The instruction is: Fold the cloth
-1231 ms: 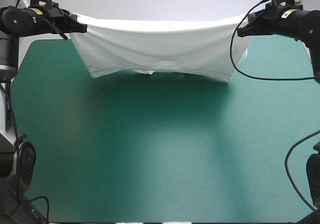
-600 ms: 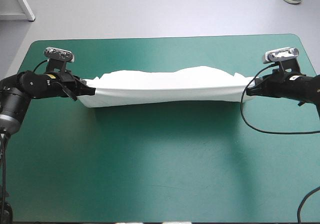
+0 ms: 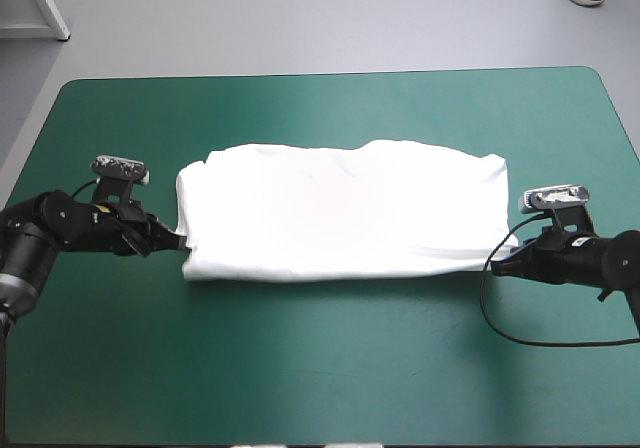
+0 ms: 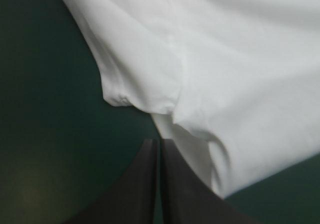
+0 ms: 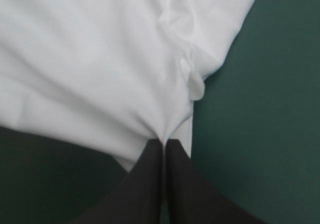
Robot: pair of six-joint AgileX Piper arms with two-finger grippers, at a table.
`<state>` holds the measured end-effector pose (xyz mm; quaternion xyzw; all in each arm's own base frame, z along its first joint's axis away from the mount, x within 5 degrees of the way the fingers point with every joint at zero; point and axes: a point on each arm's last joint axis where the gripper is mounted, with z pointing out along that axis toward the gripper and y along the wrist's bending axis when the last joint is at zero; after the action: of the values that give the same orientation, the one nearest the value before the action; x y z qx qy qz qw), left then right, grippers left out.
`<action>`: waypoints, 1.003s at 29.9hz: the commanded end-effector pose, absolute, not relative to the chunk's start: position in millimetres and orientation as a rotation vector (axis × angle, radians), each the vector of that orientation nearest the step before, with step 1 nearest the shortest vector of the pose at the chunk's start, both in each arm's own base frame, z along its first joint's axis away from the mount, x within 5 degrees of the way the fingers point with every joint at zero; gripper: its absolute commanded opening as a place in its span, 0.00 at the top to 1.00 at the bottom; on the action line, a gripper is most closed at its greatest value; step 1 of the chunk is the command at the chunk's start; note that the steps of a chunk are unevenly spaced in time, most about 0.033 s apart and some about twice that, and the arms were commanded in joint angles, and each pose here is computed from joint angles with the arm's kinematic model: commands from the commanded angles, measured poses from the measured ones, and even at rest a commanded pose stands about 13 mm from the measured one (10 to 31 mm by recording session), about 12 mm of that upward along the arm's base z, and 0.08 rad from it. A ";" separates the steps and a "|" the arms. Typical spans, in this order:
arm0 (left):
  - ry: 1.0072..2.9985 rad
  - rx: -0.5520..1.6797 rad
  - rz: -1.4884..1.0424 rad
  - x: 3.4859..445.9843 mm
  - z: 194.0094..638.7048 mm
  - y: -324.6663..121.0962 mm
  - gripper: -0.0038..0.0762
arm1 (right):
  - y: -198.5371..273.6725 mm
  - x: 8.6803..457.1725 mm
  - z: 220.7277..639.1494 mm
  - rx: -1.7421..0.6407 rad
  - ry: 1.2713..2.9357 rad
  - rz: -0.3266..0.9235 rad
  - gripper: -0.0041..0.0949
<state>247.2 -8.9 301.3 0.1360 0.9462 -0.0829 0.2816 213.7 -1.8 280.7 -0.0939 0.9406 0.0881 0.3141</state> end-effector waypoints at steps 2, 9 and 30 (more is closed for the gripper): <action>2.505 0.301 -0.221 225.6 290.6 -9.1 0.93 | -3.5 201.9 279.0 -0.197 2.447 0.213 0.97; 2.567 0.279 -0.243 195.6 266.8 -11.1 0.93 | 1.6 169.8 258.6 -0.190 2.536 0.247 0.97; 2.536 0.265 -0.245 171.6 268.4 -13.0 0.93 | -0.4 156.4 257.8 -0.109 2.603 0.220 0.38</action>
<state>168.2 -12.3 257.8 0.1104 0.9570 -0.0881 0.2536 149.2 0.4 235.4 -0.0443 0.9715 0.0823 0.2180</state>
